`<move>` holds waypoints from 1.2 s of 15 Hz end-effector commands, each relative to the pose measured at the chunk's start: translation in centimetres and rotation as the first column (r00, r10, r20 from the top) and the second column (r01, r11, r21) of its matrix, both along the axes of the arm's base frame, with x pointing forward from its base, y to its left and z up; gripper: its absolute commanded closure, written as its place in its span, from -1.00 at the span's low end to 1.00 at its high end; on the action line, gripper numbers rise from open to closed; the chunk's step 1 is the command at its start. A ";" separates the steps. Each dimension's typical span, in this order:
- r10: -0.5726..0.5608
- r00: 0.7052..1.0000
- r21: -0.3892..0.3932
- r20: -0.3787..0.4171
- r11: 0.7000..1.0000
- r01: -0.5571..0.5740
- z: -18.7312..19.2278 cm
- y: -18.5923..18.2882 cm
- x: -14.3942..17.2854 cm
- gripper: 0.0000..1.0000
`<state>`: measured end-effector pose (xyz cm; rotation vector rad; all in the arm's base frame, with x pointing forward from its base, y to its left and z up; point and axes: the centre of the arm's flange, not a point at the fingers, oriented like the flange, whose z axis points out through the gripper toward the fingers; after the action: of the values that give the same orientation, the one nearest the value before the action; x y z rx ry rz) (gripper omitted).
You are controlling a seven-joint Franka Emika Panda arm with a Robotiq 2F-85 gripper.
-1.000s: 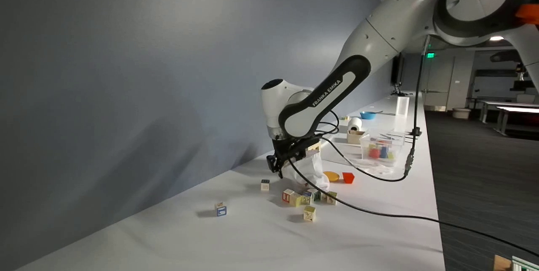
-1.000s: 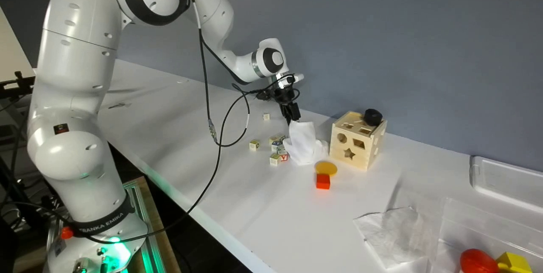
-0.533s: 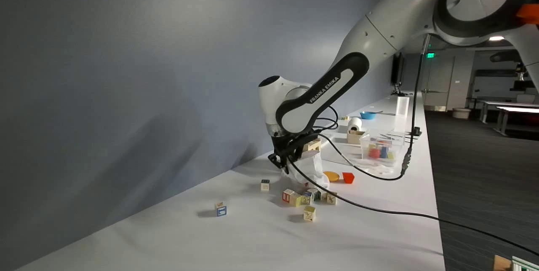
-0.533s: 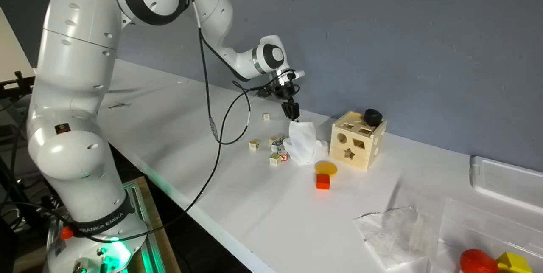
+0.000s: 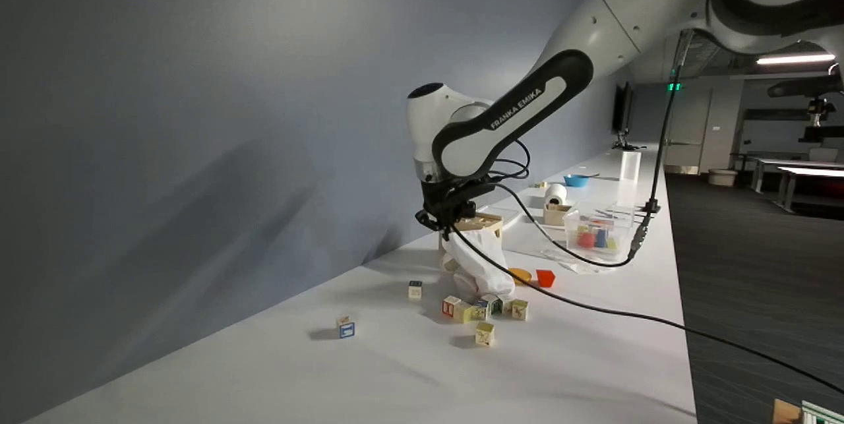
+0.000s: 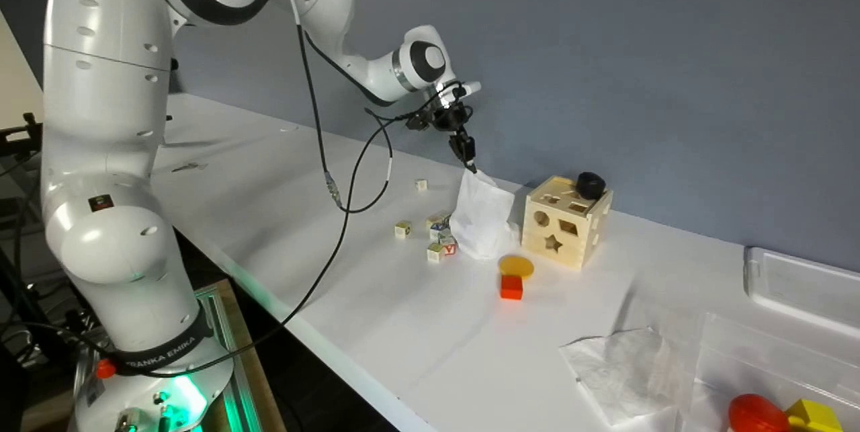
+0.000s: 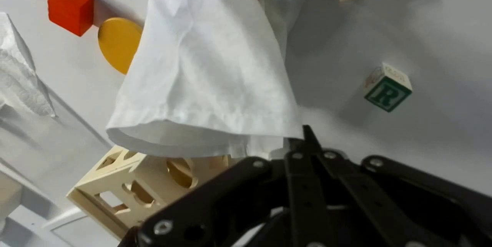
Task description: Pick up two blocks and put them into the carrier bag
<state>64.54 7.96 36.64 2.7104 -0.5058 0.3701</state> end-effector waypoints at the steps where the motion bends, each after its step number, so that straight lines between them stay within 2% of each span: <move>1: -0.011 0.997 0.007 0.079 1.000 0.010 4.5 1.4 -2.4 0.99; 4: -0.041 0.989 -0.018 0.140 0.999 0.044 7.1 2.1 -4.1 0.99; 7: -0.093 0.980 -0.055 0.174 0.993 0.104 7.6 1.7 -5.4 0.99; 13: -0.167 0.968 -0.085 0.186 0.979 0.185 5.3 0.9 -6.9 0.99; 18: -0.200 0.947 -0.174 0.251 0.953 0.248 3.2 -0.8 -6.7 0.99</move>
<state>58.58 7.98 40.55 2.4667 -0.7648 0.5827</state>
